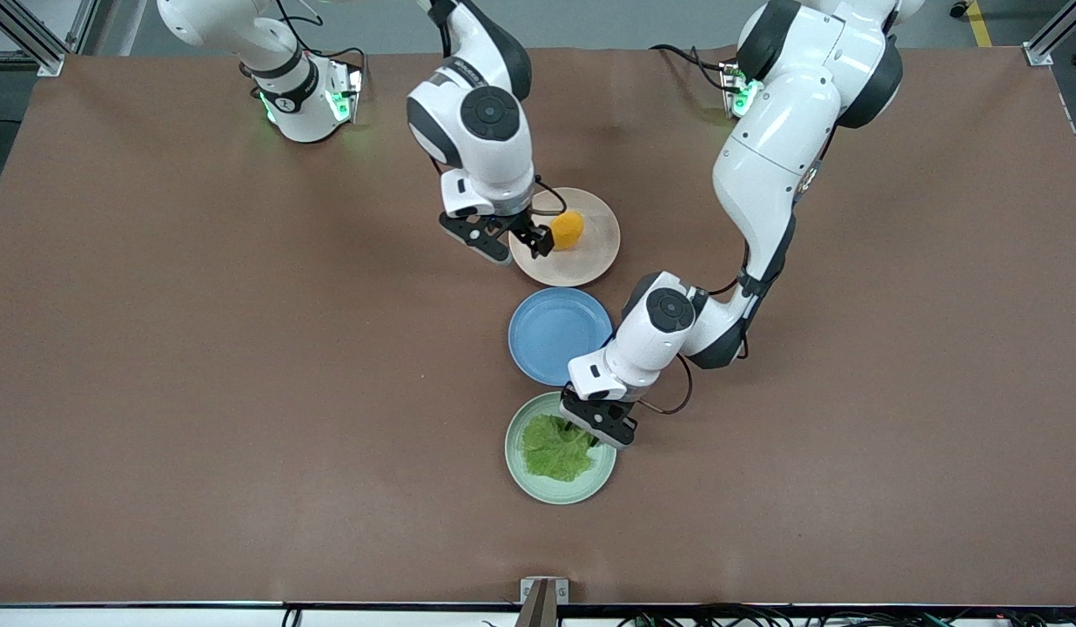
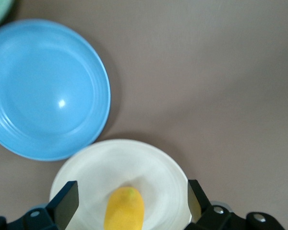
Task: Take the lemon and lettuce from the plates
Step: 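Grasp the lettuce with the left gripper while the right gripper grasps the lemon, then lift the lettuce off its plate while the right gripper lifts the lemon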
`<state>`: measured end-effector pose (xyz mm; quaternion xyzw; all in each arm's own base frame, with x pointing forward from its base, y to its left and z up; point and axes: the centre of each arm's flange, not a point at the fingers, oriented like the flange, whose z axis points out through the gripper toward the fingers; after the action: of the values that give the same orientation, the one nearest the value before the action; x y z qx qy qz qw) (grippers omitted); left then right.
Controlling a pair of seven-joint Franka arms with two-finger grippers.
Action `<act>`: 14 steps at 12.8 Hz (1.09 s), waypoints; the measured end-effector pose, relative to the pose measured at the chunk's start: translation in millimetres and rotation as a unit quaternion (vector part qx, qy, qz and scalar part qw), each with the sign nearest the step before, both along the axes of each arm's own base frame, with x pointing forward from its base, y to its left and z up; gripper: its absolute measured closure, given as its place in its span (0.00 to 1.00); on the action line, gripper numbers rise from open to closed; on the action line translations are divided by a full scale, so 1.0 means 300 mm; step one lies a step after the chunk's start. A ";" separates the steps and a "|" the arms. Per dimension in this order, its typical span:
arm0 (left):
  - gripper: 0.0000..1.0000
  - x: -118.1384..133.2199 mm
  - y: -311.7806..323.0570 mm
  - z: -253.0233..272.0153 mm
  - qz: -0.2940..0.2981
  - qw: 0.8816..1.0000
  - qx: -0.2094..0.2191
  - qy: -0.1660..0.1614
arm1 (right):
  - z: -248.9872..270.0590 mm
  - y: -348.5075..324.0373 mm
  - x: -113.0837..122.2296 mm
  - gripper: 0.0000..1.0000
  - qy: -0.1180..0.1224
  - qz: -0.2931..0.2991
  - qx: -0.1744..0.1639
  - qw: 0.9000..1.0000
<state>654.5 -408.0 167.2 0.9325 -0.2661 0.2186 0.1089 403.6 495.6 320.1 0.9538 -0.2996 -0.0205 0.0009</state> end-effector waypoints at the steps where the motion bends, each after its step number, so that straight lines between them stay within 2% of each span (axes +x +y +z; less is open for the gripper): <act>1: 0.56 0.001 0.001 0.000 -0.003 1.000 0.001 -0.002 | -0.039 0.042 -0.041 0.00 -0.002 -0.007 -0.001 1.000; 2: 0.67 0.004 0.000 0.005 -0.005 1.000 0.002 -0.004 | -0.078 0.083 -0.086 0.00 -0.002 -0.014 -0.002 1.000; 3: 0.68 0.003 -0.004 0.008 -0.006 1.000 0.001 -0.005 | -0.120 0.118 -0.133 0.00 0.000 -0.020 -0.007 1.000; 4: 0.73 0.001 -0.009 0.010 -0.007 1.000 0.001 -0.005 | -0.164 0.149 -0.175 0.00 0.001 -0.029 -0.012 1.000; 5: 0.83 0.001 -0.013 0.013 -0.008 1.000 0.000 -0.006 | -0.210 0.175 -0.208 0.00 0.000 -0.038 -0.014 0.999; 6: 0.83 0.002 -0.016 0.018 -0.008 1.000 0.000 -0.007 | -0.257 0.198 -0.234 0.00 -0.001 -0.045 -0.015 0.999; 8: 0.94 0.011 -0.016 0.031 -0.007 1.000 -0.002 -0.011 | -0.342 0.229 -0.260 0.00 -0.007 -0.059 -0.012 0.998; 11: 0.94 0.043 -0.010 0.109 0.001 1.000 -0.012 -0.026 | -0.402 0.260 -0.254 0.01 -0.010 -0.068 -0.011 0.998; 13: 0.94 0.084 0.033 0.197 0.019 0.999 -0.015 -0.028 | -0.405 0.267 -0.249 0.05 -0.011 -0.068 -0.010 0.998; 14: 0.94 0.103 0.064 0.242 0.029 0.999 -0.008 -0.017 | -0.402 0.270 -0.248 0.15 -0.011 -0.068 -0.009 0.998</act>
<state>685.4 -388.7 239.8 0.9351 -0.2393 0.2393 0.1052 329.3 576.4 199.6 0.9314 -0.3640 -0.0072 0.0043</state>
